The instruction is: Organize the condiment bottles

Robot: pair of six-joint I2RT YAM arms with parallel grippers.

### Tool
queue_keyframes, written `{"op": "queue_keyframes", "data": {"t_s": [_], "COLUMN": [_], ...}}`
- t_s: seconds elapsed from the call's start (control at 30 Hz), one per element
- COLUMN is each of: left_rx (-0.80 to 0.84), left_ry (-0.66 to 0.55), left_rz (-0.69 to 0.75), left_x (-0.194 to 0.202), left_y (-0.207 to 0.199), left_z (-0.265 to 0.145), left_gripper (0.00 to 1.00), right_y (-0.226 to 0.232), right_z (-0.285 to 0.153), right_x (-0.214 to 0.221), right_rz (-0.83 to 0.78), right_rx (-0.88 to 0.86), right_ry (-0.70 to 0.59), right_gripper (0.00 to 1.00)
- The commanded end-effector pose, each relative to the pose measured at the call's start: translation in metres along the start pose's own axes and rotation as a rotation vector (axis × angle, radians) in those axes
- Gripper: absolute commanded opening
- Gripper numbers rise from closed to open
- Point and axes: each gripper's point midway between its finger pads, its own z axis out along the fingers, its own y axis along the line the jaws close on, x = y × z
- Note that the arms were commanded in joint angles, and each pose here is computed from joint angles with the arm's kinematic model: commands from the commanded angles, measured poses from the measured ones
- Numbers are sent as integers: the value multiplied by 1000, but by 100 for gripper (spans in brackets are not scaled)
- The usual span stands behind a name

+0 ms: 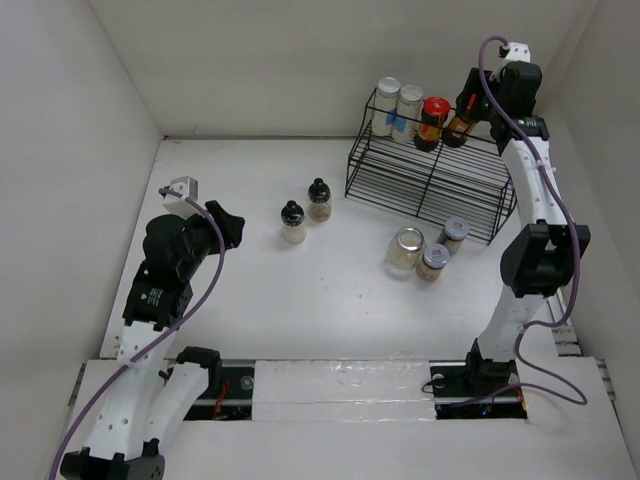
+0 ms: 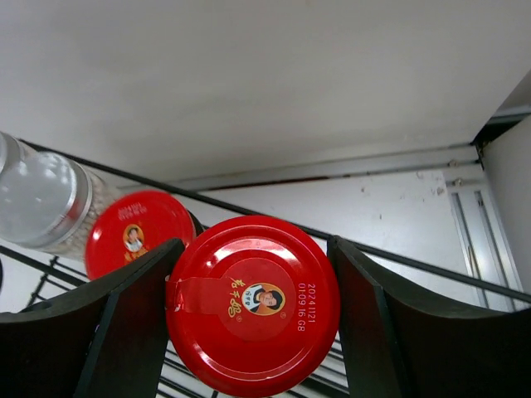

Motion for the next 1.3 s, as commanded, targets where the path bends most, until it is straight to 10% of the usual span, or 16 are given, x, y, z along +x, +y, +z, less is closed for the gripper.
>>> {"op": "queue_keyframes", "data": {"t_s": [0.0,0.47,0.8,0.87,1.03,1.13,1.2,1.27], "left_rx": [22,26,21,21,13,9,9,5], "left_ry": [-42,-51,-63,-63,-66,-57,-57,-47], "left_rz": [14,15,15,15,13,12,12,11], "left_x": [-12,-13,-15,-15,-17,-15,-15,-13], "left_y": [-5,-6,-5,-5,-3,-2,-2,-1], "left_z": [-1,-3,-5,-5,-5,-2,-2,0], "left_gripper": [47,47,47,47,42,37,36,36], "right_y": [10,1,20,31,122,197,240,279], "right_z": [-23,-3,-66,-79,-149,-165,-180,-179], "right_x": [-64,-23,-86,-74,-42,21,52,102], "right_rz": [-20,-59,-52,-54,-41,-69,-97,-176], "right_rx": [-16,42,6,-11,-280,-525,-620,-691], "right_ry": [-201,-101,-244,-248,-314,-266,-213,-118], "right_gripper": [52,85,96,88,18,10,21,57]}}
